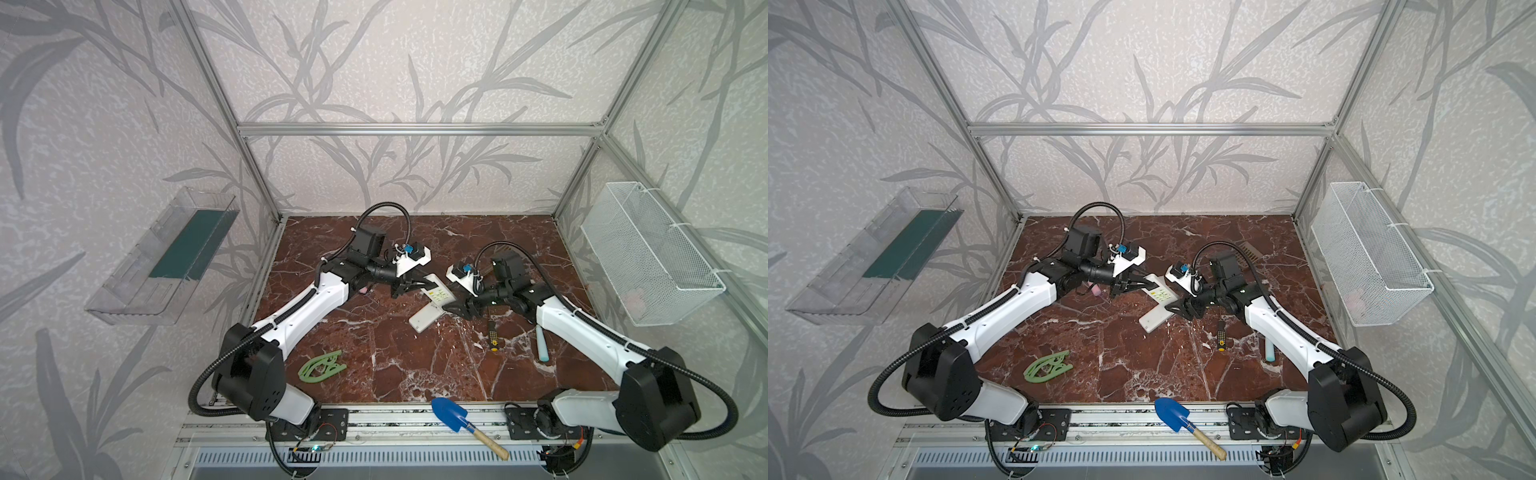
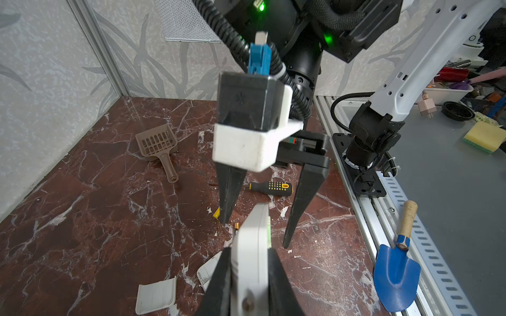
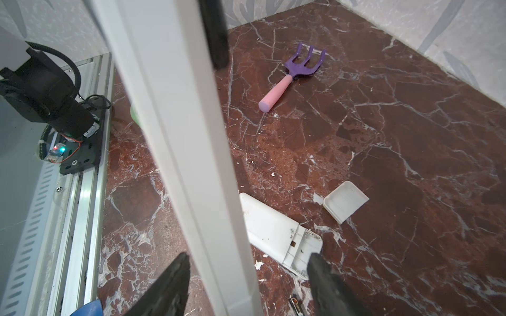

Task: Unload the batteries from the remote control

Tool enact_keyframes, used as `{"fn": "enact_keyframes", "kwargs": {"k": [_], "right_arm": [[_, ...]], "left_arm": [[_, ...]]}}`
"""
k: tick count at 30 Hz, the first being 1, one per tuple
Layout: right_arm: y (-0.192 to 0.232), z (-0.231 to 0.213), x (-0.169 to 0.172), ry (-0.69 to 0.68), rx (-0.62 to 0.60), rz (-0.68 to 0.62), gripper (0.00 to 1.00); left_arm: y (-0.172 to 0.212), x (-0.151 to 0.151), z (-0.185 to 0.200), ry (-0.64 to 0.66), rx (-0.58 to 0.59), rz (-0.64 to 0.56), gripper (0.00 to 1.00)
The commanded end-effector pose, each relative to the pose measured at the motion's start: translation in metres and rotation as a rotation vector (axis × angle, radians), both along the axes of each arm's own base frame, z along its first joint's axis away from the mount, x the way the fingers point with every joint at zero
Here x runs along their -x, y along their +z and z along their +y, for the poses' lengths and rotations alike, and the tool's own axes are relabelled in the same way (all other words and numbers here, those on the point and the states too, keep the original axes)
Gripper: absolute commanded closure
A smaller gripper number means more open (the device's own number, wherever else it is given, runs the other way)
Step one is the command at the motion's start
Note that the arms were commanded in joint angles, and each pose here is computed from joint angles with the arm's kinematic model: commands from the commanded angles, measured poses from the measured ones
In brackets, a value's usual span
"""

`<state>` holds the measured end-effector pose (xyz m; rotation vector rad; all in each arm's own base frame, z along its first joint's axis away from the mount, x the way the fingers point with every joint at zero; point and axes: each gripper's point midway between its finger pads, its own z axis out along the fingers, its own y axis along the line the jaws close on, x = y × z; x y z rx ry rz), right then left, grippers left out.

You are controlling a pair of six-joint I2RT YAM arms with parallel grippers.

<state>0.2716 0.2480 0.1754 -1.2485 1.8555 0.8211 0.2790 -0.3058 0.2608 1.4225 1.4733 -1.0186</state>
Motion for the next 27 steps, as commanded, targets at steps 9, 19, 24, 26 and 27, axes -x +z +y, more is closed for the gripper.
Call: {"fn": "enact_keyframes", "kwargs": {"k": [9, 19, 24, 26, 27], "right_arm": [[0.023, 0.013, 0.002, 0.074, -0.078, -0.073, 0.58], [0.021, 0.013, 0.003, 0.086, -0.079, -0.084, 0.79], [0.022, 0.014, 0.002, 0.089, -0.08, -0.09, 0.85], [0.023, 0.014, 0.002, 0.089, -0.079, -0.094, 0.89], [0.023, 0.014, 0.002, 0.089, -0.079, -0.093, 0.91]], "left_arm": [[0.017, 0.005, 0.002, -0.017, 0.061, -0.023, 1.0], [0.019, 0.001, 0.004, 0.004, 0.08, -0.031, 1.0], [0.019, -0.002, 0.004, 0.018, 0.084, -0.038, 1.0], [0.019, -0.003, 0.005, 0.024, 0.086, -0.038, 1.0], [0.019, -0.004, 0.005, 0.029, 0.087, -0.039, 1.0]]}}
